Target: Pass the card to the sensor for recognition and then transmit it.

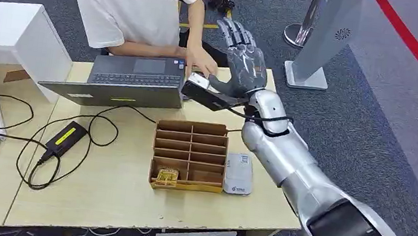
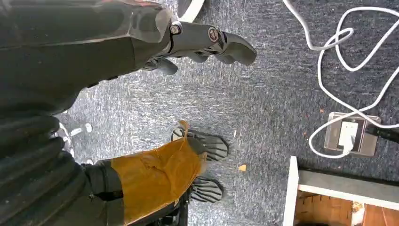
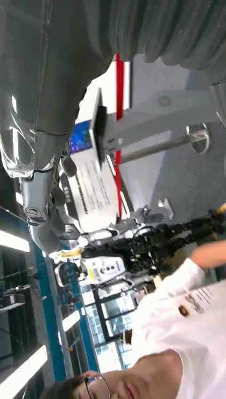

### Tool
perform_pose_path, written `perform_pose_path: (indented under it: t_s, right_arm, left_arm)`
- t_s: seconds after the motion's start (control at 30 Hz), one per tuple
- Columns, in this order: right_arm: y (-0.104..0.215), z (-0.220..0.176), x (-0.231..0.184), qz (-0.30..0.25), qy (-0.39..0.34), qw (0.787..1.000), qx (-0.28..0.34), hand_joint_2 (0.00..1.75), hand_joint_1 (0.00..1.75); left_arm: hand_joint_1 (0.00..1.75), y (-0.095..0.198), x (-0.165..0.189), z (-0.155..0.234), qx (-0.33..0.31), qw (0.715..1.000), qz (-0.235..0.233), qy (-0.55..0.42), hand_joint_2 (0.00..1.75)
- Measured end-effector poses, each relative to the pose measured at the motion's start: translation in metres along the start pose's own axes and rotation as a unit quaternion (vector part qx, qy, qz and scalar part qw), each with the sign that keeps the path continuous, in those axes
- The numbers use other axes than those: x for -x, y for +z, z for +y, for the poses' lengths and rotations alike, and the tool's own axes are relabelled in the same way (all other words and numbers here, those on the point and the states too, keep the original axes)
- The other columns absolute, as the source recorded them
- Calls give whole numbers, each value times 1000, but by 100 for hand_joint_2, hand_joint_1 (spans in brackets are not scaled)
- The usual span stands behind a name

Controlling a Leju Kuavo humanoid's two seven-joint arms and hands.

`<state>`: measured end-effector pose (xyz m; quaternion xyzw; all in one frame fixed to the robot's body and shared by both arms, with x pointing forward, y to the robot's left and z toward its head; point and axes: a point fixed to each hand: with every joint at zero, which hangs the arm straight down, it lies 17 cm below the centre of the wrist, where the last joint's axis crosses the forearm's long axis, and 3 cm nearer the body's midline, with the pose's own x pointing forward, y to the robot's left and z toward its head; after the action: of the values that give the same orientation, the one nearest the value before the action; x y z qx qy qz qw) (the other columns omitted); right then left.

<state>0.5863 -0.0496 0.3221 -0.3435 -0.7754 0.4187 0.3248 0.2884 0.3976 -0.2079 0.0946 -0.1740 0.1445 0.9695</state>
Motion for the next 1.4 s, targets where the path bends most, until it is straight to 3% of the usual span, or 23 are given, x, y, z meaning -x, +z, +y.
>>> perform_pose_path:
  t_s: [0.2,0.33,0.43,0.6,0.67,0.87,1.1,1.4]
  right_arm:
    - [-3,-23,61,43,81,996,7,175,0]
    - [3,-55,131,95,164,982,7,175,0]
    - [23,-94,211,166,228,959,4,175,0]
    - [82,-171,331,272,313,910,-13,175,0]
    - [120,-198,376,319,344,883,-29,175,0]
    - [215,-246,452,415,379,825,-59,175,0]
    - [323,-246,500,494,380,775,-104,175,0]
    - [451,-194,519,564,344,733,-163,175,0]
  left_arm:
    - [0,0,0,1,7,1000,1,-3,175]
    - [0,0,2,6,8,1000,1,-3,175]
    - [0,-2,7,14,8,1000,5,-1,175]
    - [0,-4,24,41,-1,1000,18,0,175]
    - [0,-5,30,51,-4,1000,22,2,175]
    - [0,-6,43,76,-16,999,30,9,175]
    - [0,-6,55,95,-25,999,39,14,175]
    - [0,-5,70,113,-31,998,49,20,175]
